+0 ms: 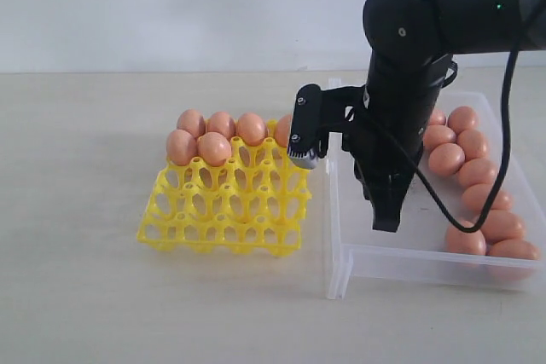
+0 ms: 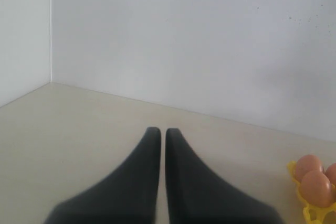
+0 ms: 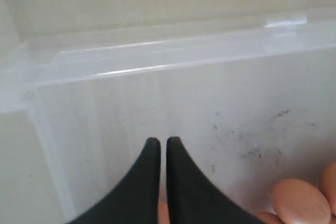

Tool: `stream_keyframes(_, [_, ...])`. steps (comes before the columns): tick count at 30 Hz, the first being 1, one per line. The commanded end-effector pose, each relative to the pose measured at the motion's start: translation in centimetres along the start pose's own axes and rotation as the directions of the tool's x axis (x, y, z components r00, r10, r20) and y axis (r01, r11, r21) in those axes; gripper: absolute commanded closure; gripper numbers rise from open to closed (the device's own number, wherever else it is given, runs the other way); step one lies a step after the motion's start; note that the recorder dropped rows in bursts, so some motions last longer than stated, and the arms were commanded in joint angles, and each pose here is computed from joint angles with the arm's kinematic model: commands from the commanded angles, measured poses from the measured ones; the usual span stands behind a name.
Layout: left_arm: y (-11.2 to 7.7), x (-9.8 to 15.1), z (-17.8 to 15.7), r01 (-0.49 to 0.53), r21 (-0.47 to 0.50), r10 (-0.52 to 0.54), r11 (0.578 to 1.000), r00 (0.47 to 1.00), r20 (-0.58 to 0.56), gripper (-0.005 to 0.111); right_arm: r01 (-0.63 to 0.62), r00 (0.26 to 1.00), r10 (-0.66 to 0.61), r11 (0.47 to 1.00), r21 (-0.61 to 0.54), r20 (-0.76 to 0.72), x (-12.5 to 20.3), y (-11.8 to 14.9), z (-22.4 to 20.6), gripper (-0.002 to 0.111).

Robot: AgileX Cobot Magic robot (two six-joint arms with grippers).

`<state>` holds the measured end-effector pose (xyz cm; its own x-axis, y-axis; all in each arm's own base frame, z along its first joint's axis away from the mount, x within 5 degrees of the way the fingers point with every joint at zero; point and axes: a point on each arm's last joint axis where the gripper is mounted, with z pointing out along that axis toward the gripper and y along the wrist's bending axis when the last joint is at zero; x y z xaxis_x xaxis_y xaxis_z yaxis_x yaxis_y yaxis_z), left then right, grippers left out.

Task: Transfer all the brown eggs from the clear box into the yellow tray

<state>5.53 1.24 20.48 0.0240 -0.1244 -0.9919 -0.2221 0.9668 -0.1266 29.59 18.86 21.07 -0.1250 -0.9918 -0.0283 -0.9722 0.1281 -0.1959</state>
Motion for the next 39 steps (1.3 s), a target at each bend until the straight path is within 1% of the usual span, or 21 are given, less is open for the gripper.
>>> stream_keyframes(1, [0.0,-0.2,0.0,0.018,0.0,-0.018,1.0,1.0,0.017,0.103,0.046,0.998,-0.04,0.993,-0.112,0.048,-0.2,0.9,-0.3,0.108])
stream_keyframes(5, [0.0,-0.1,0.0,0.018,0.0,-0.018,1.0,1.0,0.015,0.103,0.022,0.996,-0.007,0.984,-0.179,0.086,-0.5,1.5,-0.5,0.108])
stream_keyframes(9, [0.0,-0.1,0.0,0.018,0.0,-0.018,1.0,1.0,0.015,0.103,0.04,0.993,-0.018,0.981,-0.191,0.114,-0.8,1.7,-0.5,0.108])
stream_keyframes(12, [0.0,-0.1,0.0,0.018,0.0,-0.018,1.0,1.0,0.015,0.103,0.061,0.987,-0.034,0.985,-0.162,0.16,-1.2,1.5,-0.5,0.108])
stream_keyframes(16, [0.0,-0.1,0.0,0.018,0.0,-0.018,1.0,1.0,0.015,0.103,0.057,0.973,-0.039,0.996,-0.072,0.227,-1.8,0.7,-0.5,0.108])
stream_keyframes(19, [0.0,-0.1,0.0,0.018,0.0,-0.018,1.0,1.0,0.015,0.103,0.085,0.973,-0.076,0.996,-0.034,0.217,-1.7,0.4,-0.5,0.108])
stream_keyframes(22, [0.0,-0.2,0.0,0.018,0.0,-0.018,1.0,1.0,0.017,0.103,0.121,0.984,-0.121,0.993,0.002,0.129,-0.9,0.0,-0.3,0.108])
stream_keyframes(25, [0.0,-0.2,0.0,0.018,0.0,-0.018,1.0,1.0,0.017,0.103,0.113,0.992,-0.113,0.994,-0.01,0.057,0.7,-0.2,0.5,0.108])
stream_keyframes(29, [0.0,-0.2,0.0,0.018,0.0,-0.018,1.0,1.0,0.017,0.103,0.096,0.995,-0.096,0.993,-0.071,-0.003,4.3,-0.5,2.5,0.108])
stream_keyframes(31, [0.0,-0.2,0.0,0.018,0.0,-0.018,1.0,1.0,0.017,0.103,0.068,0.997,-0.069,0.995,-0.07,-0.022,6.0,-1.1,2.7,0.108])
stream_keyframes(33, [0.0,-0.2,0.0,0.018,0.0,-0.018,1.0,1.0,0.017,0.103,0.031,0.999,-0.031,0.999,-0.023,-0.012,7.2,-2.0,2.0,0.108])
stream_keyframes(36, [0.0,-0.1,0.0,0.018,0.0,-0.018,1.0,1.0,0.015,0.103,-0.025,0.998,0.019,0.993,0.113,0.055,8.1,-3.3,0.0,0.108])
stream_keyframes(37, [0.0,-0.1,0.0,0.018,0.0,-0.018,1.0,1.0,0.015,0.103,-0.068,0.995,0.055,0.985,0.159,0.082,8.4,-3.7,-0.7,0.108])
stream_keyframes(38, [0.0,-0.1,0.0,0.018,0.0,-0.018,1.0,1.0,0.015,0.103,-0.127,0.988,0.1,0.963,0.239,0.121,8.9,-4.4,-1.9,0.108])
stream_keyframes(39, [0.0,-0.1,0.0,0.018,0.0,-0.018,1.0,1.0,0.015,0.103,-0.195,0.976,0.157,0.937,0.29,0.15,9.4,-4.8,-2.7,0.109])
